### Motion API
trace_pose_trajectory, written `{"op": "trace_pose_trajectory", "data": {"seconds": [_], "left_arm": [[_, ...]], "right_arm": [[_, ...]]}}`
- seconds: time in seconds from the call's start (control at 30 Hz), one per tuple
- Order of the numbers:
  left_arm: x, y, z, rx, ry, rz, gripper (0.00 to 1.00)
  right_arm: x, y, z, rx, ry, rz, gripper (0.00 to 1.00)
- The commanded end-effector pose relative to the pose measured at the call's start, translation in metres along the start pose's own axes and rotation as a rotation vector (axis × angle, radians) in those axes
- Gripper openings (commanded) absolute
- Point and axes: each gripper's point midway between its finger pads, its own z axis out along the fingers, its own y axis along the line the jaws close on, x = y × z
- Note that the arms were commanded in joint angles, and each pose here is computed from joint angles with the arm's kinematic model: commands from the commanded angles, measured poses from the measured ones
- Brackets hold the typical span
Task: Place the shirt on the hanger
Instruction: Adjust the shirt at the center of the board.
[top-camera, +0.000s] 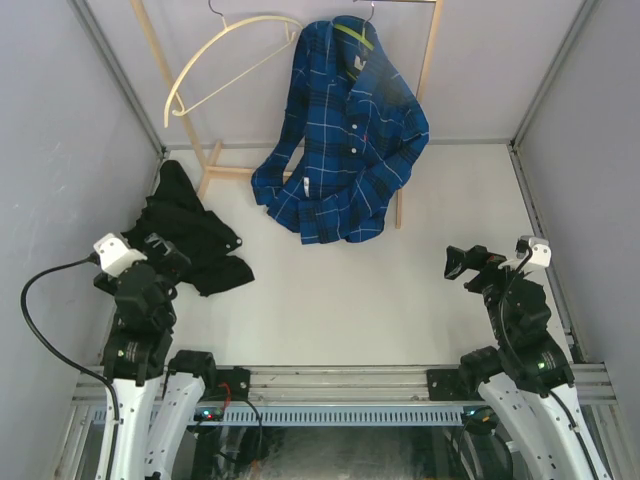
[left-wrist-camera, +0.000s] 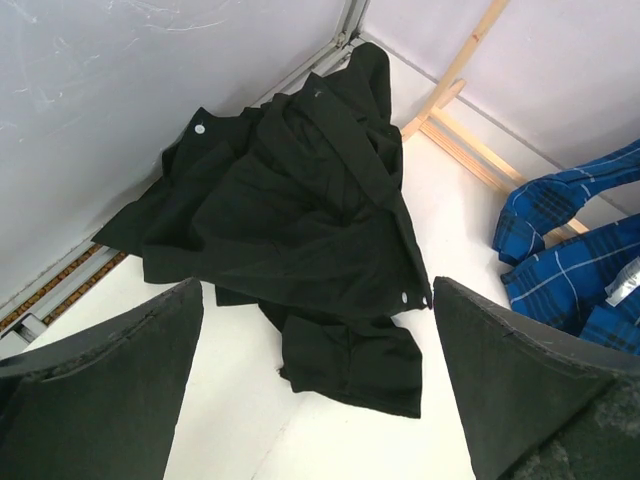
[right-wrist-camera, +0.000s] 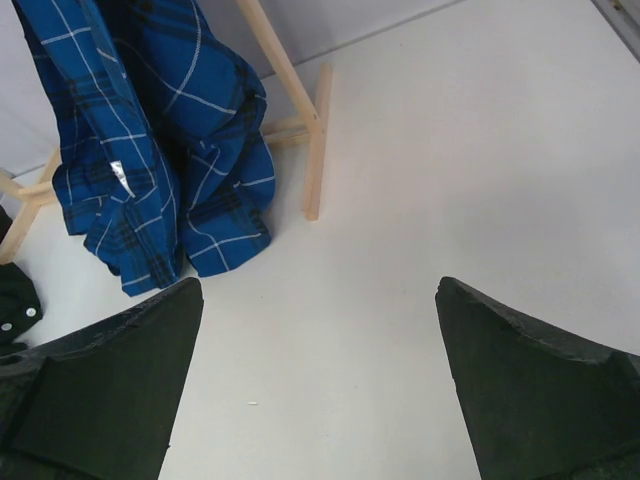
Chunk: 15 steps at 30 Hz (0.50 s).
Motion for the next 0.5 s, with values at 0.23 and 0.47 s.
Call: {"op": "trace_pose_trajectory", "data": {"seconds": [0.23,0.47], "left_arm": [[0.013,-0.013,0.008,0.024,0.048,-0.085,1.00],[0.044,-0.009,0.021,-0.081,0.121,-0.271,1.00]], "right_arm": [[-0.006,0.005,0.010,-0.007,-0.033,0.030,1.00],[0.005,0.006,0.020,-0.004,0.008,0.024,1.00]]}}
